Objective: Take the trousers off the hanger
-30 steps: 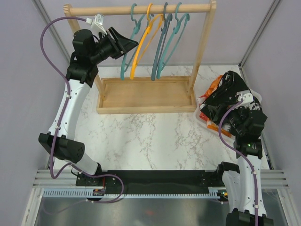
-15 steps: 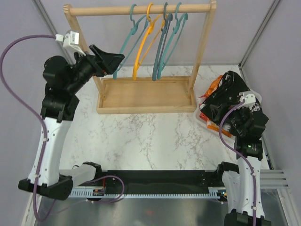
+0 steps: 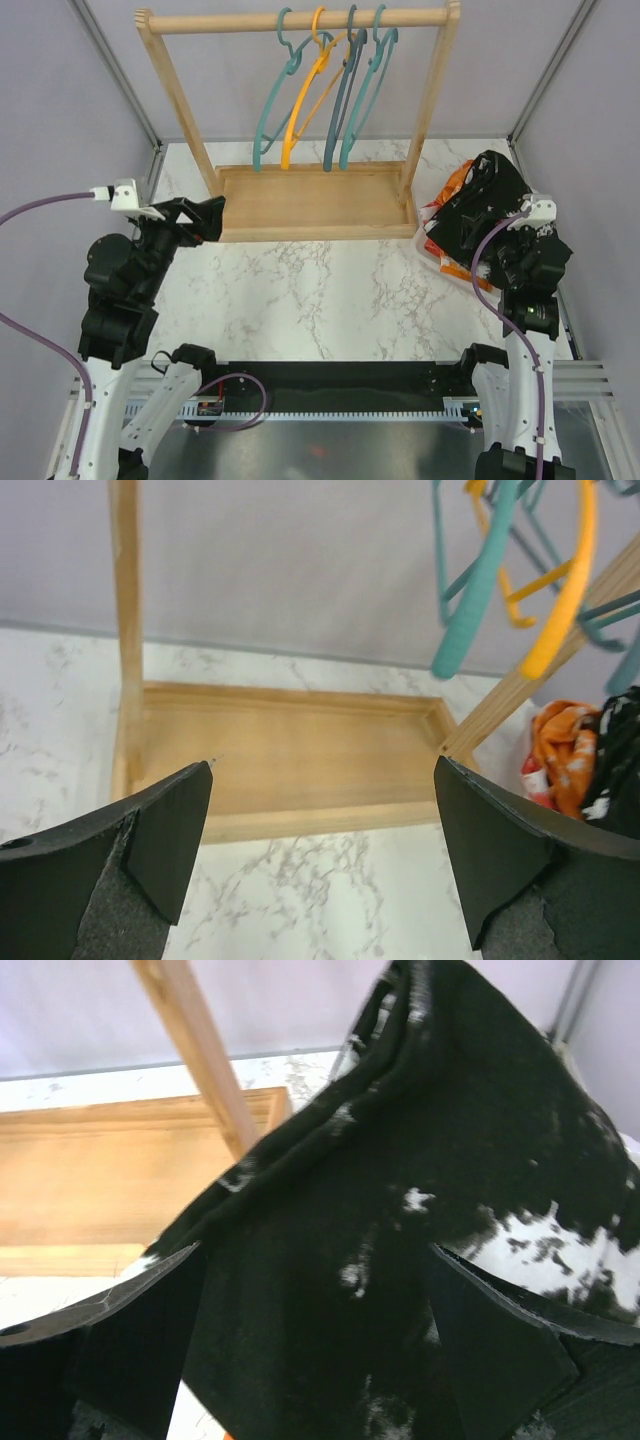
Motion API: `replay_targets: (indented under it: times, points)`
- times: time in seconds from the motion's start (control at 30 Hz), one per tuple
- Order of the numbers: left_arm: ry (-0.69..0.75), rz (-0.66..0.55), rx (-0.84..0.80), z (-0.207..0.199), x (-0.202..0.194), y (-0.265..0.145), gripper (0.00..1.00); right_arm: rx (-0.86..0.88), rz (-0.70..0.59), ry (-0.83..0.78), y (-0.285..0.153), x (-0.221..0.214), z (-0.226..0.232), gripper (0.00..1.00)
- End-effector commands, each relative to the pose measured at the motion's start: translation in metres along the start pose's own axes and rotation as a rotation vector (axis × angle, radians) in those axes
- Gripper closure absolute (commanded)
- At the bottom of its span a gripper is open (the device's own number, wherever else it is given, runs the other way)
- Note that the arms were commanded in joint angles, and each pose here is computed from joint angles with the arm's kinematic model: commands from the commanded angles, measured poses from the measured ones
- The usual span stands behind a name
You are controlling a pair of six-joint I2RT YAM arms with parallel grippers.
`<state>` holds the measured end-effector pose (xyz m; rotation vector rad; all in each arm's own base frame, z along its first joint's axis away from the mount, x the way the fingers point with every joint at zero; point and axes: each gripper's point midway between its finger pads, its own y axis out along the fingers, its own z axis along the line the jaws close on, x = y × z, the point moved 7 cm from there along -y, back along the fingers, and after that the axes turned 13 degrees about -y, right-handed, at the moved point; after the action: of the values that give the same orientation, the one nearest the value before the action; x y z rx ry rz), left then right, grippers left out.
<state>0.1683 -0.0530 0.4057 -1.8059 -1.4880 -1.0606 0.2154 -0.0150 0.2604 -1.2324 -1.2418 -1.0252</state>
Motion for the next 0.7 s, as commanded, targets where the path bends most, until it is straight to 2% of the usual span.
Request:
replay_targets:
  times: [0.0,0.13,0.43,0.67]
  points:
    - [0.104,-0.004,0.139,0.031,-0.018,-0.005,0.0,-0.118,-0.027,0.029,0.002,0.01,-0.013,0.02]
    - [0.117,0.021,0.205,0.053,-0.044,-0.011,0.0,-0.231,0.034,0.043,0.001,0.005,-0.025,0.02]
    - [0.133,0.028,0.251,0.075,-0.071,-0.024,0.0,-0.533,0.104,0.004,-0.016,0.01,-0.056,0.02]
    - [0.13,0.037,0.259,0.083,-0.082,-0.031,0.0,-0.614,0.138,0.002,-0.023,0.011,-0.062,0.02]
